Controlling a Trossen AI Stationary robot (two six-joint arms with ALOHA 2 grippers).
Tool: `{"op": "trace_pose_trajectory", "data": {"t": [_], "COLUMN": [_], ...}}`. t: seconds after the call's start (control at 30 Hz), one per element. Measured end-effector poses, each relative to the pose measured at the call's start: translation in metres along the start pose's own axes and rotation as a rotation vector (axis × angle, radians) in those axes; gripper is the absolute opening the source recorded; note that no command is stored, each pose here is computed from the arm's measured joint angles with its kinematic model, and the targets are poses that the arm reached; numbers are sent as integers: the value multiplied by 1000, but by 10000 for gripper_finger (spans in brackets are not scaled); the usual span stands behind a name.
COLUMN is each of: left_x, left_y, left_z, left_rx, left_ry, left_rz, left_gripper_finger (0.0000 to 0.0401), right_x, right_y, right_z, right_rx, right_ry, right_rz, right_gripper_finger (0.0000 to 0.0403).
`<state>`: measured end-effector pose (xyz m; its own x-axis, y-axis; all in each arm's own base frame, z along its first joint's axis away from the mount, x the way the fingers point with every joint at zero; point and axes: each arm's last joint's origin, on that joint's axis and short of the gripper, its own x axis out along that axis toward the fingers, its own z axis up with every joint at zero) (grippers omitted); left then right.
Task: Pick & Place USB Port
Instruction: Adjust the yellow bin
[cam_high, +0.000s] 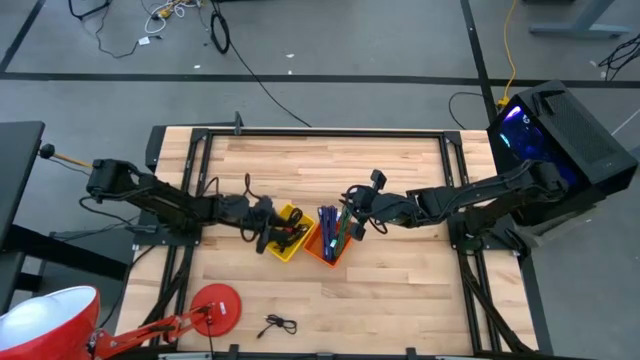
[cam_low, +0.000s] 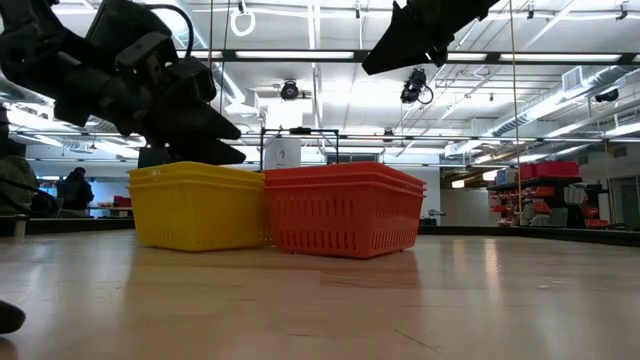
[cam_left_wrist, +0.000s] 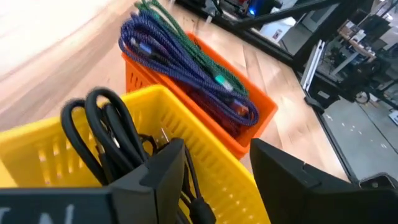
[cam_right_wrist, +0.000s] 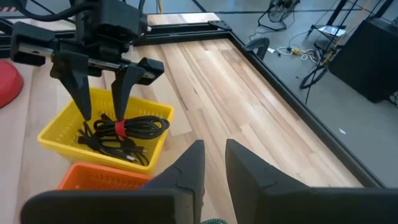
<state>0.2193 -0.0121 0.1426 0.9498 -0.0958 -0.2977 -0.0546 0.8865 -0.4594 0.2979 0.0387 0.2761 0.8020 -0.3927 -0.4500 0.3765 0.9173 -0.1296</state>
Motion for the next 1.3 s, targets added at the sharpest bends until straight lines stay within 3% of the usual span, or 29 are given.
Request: {"op": "trace_pose_trajectory", "data": {"t": [0.4,0.53,0.97,1.3], "left_x": [-13,-30,-77,-76], "left_y": [6,11,31,30], "left_z": [19,25,15,-1], "left_rx": [47,88,125,21], "left_ry": [-66,-30,154,303], "left_rz": [27,86,450,446], "left_gripper_finger": [158,148,112,91], "right_x": [0,0,0,1], "right_y": [0,0,0,0], "right_z": [-1,-2,-2,0], "right_rx": [-2,3,4,-5], "right_ry": [9,24,25,3], "right_rz": [0,16,21,14], "right_gripper_finger": [65,65,65,65]}}
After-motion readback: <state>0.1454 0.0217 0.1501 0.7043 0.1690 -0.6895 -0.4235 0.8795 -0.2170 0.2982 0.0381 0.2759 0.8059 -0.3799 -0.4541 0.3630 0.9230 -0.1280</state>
